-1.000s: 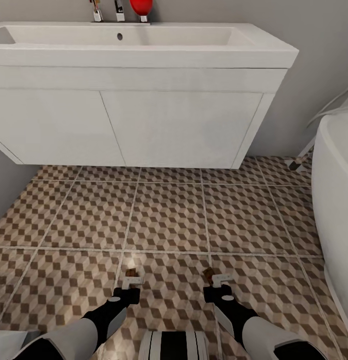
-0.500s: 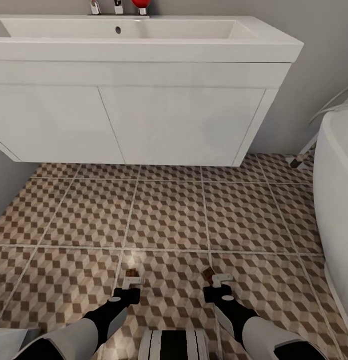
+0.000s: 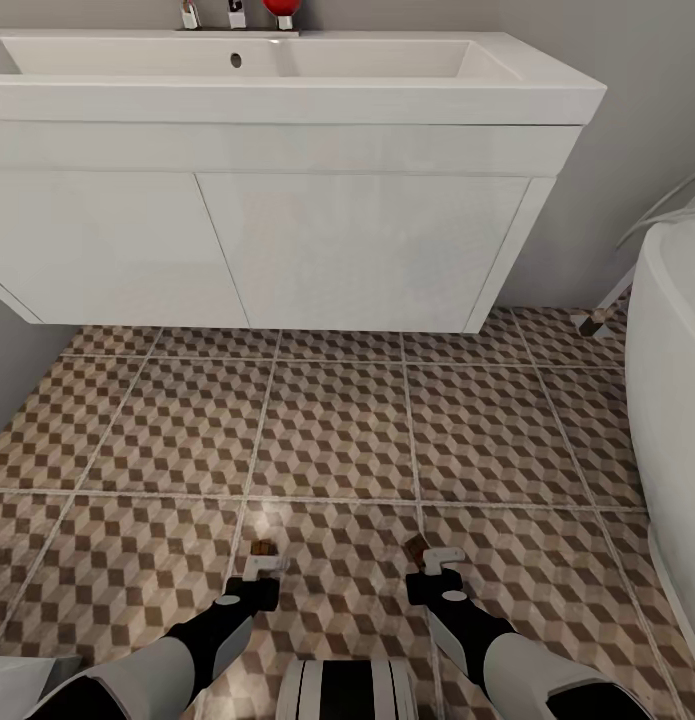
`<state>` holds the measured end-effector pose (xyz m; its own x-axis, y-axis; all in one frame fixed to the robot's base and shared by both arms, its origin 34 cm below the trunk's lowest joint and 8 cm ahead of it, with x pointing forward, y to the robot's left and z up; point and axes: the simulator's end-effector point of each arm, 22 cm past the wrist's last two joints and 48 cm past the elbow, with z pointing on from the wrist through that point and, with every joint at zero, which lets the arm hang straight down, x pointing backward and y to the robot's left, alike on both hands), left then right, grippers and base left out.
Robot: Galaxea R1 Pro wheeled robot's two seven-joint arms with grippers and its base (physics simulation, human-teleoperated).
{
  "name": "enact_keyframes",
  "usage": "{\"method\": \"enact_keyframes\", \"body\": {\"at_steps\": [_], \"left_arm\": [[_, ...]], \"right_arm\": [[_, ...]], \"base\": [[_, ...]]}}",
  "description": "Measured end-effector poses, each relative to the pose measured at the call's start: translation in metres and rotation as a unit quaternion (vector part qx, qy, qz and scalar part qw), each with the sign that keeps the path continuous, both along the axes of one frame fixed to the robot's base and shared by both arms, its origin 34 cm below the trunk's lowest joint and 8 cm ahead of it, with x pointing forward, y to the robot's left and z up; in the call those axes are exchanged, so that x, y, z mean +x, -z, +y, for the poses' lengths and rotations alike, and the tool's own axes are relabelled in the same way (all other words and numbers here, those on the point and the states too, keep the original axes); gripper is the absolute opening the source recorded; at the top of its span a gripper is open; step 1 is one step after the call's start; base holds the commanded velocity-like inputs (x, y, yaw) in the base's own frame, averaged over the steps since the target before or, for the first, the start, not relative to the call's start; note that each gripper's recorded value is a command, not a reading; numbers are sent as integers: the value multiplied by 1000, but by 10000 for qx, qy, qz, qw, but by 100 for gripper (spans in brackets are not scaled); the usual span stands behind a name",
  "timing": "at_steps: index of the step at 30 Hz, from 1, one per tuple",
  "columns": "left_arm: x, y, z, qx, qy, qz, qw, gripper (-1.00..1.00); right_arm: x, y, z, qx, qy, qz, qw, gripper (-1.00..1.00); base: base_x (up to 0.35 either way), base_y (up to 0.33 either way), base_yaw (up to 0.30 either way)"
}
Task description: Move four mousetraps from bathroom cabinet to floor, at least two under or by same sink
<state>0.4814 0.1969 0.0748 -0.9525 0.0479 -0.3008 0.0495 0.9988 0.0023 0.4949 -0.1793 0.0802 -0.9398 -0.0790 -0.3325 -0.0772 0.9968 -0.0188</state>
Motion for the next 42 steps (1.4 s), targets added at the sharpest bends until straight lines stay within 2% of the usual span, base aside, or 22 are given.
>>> {"method": "enact_keyframes", "body": {"at_steps": [19,25,32,42], "left_arm": [[2,-1,-3,12,-35,-10,10000,-100],[-1,-1,-13,-2,-36,20,10000,-100],[-12,9,-13,2,-36,145,9999,-100],[-10,9,-12,4,-37,107,9999,-100]], "right_arm": [[1,0,-1,-5,-2,-26,10000,-100],[1,0,-1,-3,0,-28,10000,-100],[-9,10,-1,-2,1,98,10000,-100],[-9,10,-1,0,1,94,10000,-100]], "base": [[0,0,0],[0,0,0],[0,0,0],[0,0,0]]}}
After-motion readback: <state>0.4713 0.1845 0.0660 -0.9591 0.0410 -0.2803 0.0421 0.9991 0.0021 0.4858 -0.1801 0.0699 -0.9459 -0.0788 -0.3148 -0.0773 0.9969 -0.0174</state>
